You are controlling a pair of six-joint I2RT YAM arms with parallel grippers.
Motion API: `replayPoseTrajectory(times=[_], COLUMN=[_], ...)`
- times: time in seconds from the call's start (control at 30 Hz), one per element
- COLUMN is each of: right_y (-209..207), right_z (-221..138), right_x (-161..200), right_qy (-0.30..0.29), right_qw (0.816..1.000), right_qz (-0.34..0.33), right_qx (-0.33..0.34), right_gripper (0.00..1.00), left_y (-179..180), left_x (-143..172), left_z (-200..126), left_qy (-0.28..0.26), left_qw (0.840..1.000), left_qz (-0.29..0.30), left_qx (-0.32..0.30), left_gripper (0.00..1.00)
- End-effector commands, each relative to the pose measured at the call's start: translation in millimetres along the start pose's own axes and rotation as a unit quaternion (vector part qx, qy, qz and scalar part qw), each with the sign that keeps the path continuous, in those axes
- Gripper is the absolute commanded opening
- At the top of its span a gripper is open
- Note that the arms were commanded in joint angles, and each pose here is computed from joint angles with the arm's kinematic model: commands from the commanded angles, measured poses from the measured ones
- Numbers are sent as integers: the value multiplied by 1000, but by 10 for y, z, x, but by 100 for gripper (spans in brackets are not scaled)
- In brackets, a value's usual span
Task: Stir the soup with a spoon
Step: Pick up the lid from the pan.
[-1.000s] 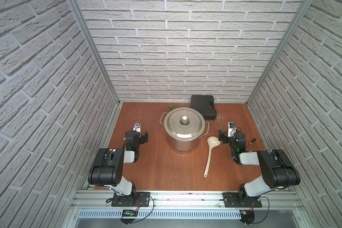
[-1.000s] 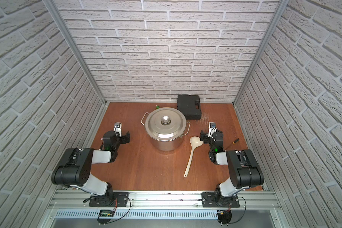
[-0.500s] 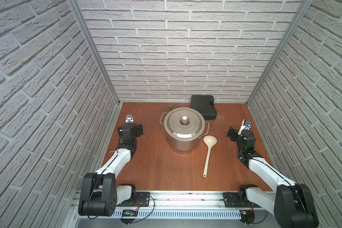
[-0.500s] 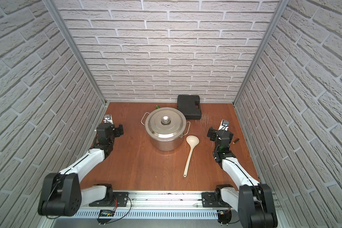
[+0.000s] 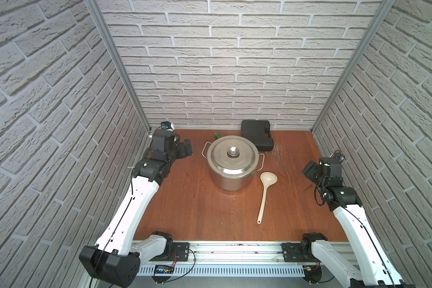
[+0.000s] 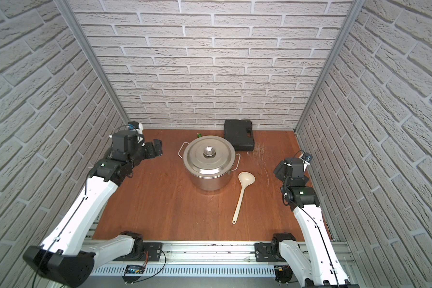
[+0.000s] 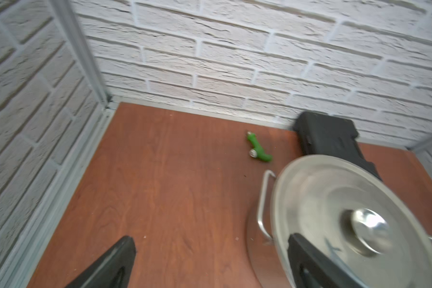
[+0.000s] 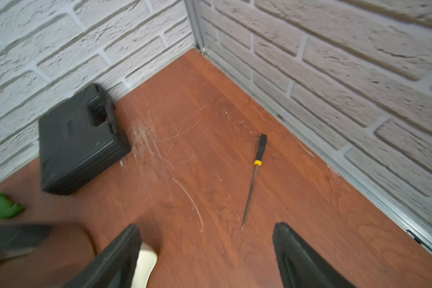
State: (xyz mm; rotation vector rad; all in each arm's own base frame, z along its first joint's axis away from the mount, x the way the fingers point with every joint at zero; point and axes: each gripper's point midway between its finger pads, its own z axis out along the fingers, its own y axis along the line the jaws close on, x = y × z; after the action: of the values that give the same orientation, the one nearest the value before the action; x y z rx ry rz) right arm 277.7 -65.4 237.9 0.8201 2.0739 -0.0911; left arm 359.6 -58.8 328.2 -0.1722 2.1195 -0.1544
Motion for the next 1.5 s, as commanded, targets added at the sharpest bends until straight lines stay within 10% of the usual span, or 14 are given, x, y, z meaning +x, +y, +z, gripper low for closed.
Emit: replayPoseTrajectory(times=[0.0, 0.47, 1.47], right_y=[247, 1261, 1261], right_z=[-111, -1004, -1035], right_x=[189, 169, 186], right_qy=[97, 136, 138], right_qw=[994, 944, 943], right_qz=[-10, -61, -76], right_qx=[-50, -295, -292], right_gripper=[83, 83, 83], left_y=[-381, -1675, -2034], left_x=[311, 685, 1101], left_z=[-26, 555, 1213], left_qy=[111, 266, 297], left_qw=[993, 939, 926], left_qz=[44, 216, 222], left_qx=[21, 38, 70], left_gripper=[98, 98, 69])
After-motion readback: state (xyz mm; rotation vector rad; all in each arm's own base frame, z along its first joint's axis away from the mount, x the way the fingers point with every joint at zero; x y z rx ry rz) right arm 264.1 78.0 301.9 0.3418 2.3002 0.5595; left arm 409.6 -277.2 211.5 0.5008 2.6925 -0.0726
